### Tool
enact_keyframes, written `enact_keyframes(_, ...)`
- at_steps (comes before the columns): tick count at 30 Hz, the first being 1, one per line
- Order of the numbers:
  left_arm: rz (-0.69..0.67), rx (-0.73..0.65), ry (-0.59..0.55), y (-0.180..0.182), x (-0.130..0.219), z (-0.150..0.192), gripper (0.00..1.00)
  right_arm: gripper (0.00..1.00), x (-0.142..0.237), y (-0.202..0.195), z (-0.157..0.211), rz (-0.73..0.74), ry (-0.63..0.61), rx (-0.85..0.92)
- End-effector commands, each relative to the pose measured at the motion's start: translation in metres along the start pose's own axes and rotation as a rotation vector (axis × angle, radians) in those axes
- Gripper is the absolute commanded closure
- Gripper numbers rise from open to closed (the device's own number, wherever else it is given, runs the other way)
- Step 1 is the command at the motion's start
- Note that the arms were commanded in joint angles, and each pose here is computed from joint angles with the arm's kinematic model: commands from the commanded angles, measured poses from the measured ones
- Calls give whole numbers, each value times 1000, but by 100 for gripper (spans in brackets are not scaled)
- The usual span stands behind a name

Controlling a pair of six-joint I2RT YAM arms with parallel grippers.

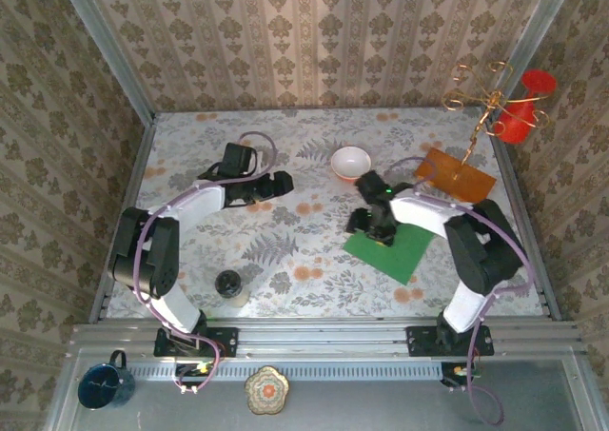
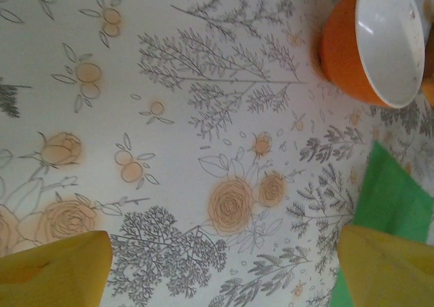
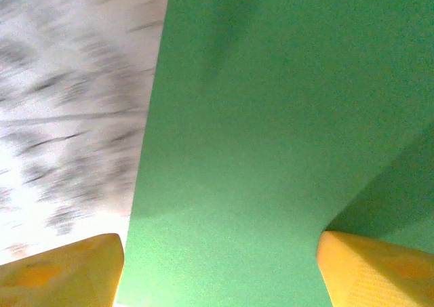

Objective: Fold a paper plane with a square sheet of paper (pick it up from the middle)
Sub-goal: Move the square sheet of paper to the center of the table.

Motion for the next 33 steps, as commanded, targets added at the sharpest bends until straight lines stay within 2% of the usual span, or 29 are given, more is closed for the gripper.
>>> enact_keyframes(1, 12, 68, -2, 12, 2, 6, 14, 22, -23, 35, 38, -39, 111, 93)
enact_keyframes(5, 2, 89, 0, 18, 10, 12, 14, 24, -8, 63, 44, -113, 92, 160)
enact_keyframes(7, -2, 80, 11, 16, 13, 14, 15, 24, 15, 66, 38, -167, 26, 162)
enact_keyframes(10, -6, 51, 46, 7, 13, 18, 15, 25, 37, 51, 23, -193, -67, 113)
enact_keyframes(13, 3, 15, 106, -13, 7, 22, 15, 28, 37, 16, 6, -159, -96, -6)
enact_keyframes(18, 66, -47, 219, -58, -15, 38, 16, 33, 29, -30, -4, -137, -54, -139)
enact_keyframes(25, 138, -128, 346, -112, -52, 59, 20, 41, 18, -53, 3, -93, -9, -170)
enact_keyframes(28, 148, -139, 379, -123, -66, 65, 24, 48, 13, -54, 4, -98, 12, -169)
enact_keyframes(33, 161, -135, 410, -129, -80, 71, 26, 52, 13, -55, 3, -96, 7, -162)
Point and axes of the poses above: each hand's point on the last joint's axis, 136 mm out from that joint toward the fingers, its own x axis back along the fingers, its own y axis along the line the jaws close on, z = x × y, the point moved 7 cm from there along x, back along the fingers, and after that the axes turned 15 degrees about -x, right-handed, at the moved point
